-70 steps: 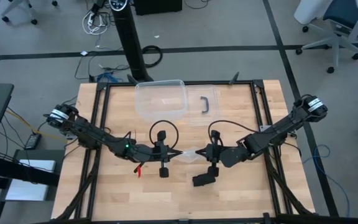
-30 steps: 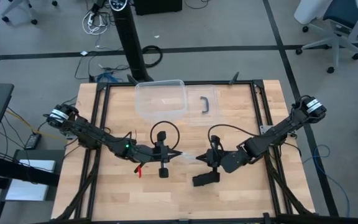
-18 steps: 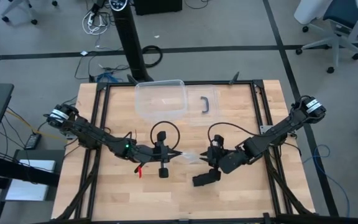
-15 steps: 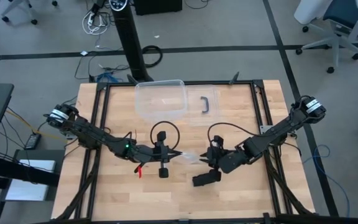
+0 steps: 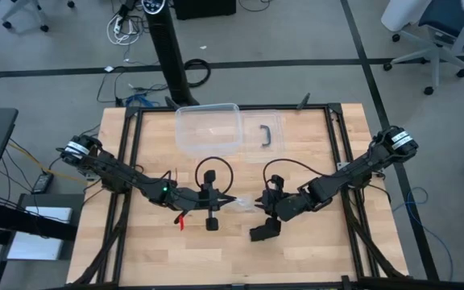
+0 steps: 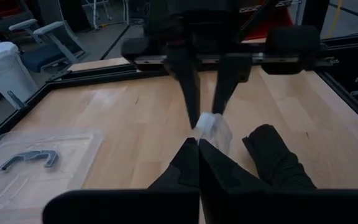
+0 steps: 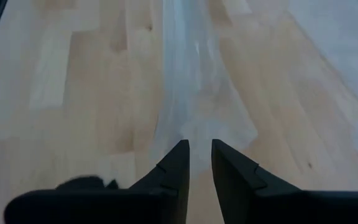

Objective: Roll bandage
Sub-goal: Open the transparent zip bag

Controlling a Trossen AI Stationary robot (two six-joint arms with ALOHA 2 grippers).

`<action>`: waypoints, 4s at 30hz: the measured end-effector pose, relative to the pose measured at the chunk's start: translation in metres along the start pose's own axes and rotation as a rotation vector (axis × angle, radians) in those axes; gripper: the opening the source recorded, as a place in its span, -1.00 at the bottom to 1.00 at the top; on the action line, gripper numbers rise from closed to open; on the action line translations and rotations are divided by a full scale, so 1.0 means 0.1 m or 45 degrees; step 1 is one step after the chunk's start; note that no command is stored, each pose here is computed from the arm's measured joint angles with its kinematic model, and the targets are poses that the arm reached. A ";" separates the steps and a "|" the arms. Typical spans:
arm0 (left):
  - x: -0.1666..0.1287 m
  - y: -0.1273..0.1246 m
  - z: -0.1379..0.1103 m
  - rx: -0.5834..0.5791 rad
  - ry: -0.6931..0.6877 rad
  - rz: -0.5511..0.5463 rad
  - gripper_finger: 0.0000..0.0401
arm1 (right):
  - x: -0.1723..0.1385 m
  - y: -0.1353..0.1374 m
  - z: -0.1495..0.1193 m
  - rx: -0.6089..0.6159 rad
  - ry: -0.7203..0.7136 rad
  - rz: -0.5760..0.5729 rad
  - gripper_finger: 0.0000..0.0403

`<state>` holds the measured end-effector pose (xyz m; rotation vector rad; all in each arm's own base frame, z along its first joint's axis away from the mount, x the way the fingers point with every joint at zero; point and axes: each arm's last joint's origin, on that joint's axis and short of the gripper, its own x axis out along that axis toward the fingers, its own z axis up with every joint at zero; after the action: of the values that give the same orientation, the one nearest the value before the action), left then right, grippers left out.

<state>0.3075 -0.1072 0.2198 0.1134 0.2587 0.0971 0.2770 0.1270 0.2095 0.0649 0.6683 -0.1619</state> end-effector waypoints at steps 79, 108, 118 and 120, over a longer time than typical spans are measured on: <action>-0.03 -0.07 -0.02 -0.002 0.016 -0.099 -1.00 | -0.12 0.02 0.07 -0.150 -0.187 -0.235 -0.98; -0.09 -0.15 0.19 -0.067 -0.249 -0.130 -1.00 | -0.89 0.23 -0.47 0.066 -0.197 -0.093 -0.24; -0.03 -0.01 0.22 -0.102 -0.271 0.000 -1.00 | -0.91 0.40 -0.59 0.211 -0.409 0.141 -0.25; -0.02 0.02 0.22 -0.109 -0.279 0.012 -1.00 | -0.92 0.41 -0.57 0.204 -0.416 0.143 -0.27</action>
<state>0.3113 -0.1075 0.2422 0.0397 0.0355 0.1040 0.1779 0.1852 0.2225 0.2245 0.3234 -0.1141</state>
